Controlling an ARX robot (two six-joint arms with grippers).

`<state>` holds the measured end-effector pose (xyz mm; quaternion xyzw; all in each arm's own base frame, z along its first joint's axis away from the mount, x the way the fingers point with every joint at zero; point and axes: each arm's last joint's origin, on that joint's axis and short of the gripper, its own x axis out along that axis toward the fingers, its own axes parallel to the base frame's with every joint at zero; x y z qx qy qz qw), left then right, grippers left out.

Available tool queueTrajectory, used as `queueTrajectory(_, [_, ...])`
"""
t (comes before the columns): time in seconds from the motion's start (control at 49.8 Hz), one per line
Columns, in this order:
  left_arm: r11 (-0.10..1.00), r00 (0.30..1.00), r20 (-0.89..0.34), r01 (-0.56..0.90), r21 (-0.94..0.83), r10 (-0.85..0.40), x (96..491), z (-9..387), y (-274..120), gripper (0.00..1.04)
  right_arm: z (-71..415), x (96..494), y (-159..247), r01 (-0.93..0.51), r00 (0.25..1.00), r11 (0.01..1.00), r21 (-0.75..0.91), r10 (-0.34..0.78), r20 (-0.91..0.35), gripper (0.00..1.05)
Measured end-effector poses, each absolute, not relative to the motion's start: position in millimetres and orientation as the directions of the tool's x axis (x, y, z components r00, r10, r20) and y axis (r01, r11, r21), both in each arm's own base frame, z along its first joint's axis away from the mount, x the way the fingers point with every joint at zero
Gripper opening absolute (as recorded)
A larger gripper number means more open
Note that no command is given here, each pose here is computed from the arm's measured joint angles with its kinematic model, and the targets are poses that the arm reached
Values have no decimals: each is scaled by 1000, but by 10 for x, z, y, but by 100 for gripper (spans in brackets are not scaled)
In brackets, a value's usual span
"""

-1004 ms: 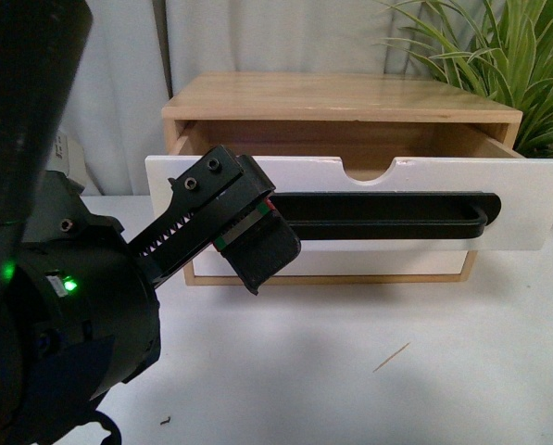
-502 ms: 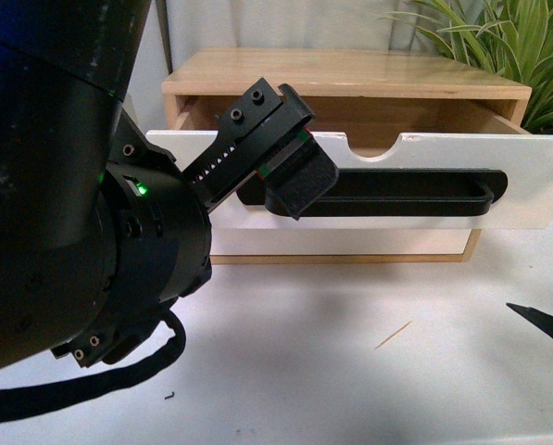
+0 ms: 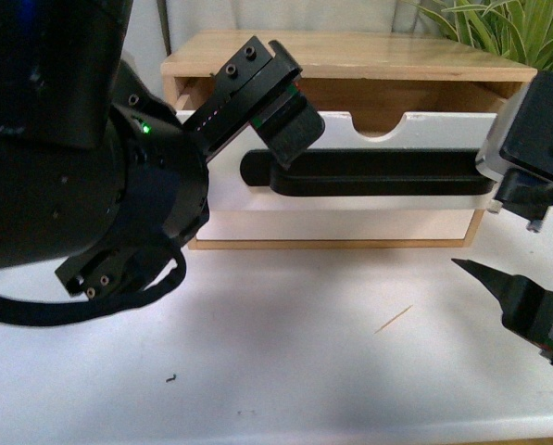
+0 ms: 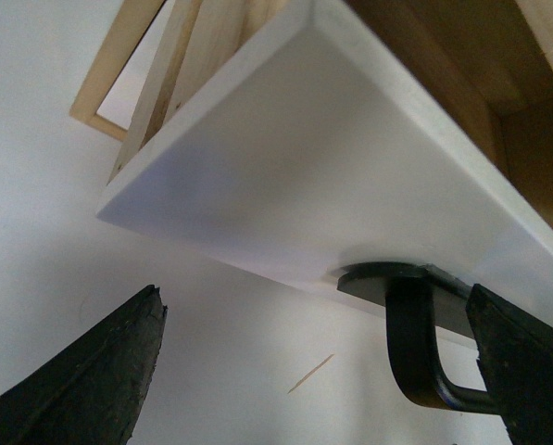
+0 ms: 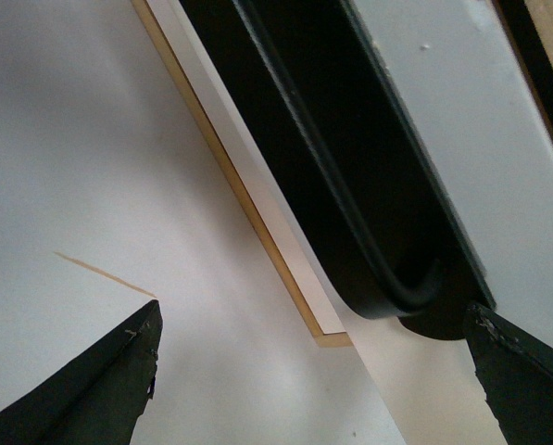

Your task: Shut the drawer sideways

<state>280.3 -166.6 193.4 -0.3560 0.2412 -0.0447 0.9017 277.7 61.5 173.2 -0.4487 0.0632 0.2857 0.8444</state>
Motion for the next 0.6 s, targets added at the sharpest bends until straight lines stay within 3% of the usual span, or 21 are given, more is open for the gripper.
queueTrajectory(0.602, [757,862,-430,-88,-647,-267,3543,1963,-1735,99,1734,3487,743,-489,865,468,-737,372,-338,96])
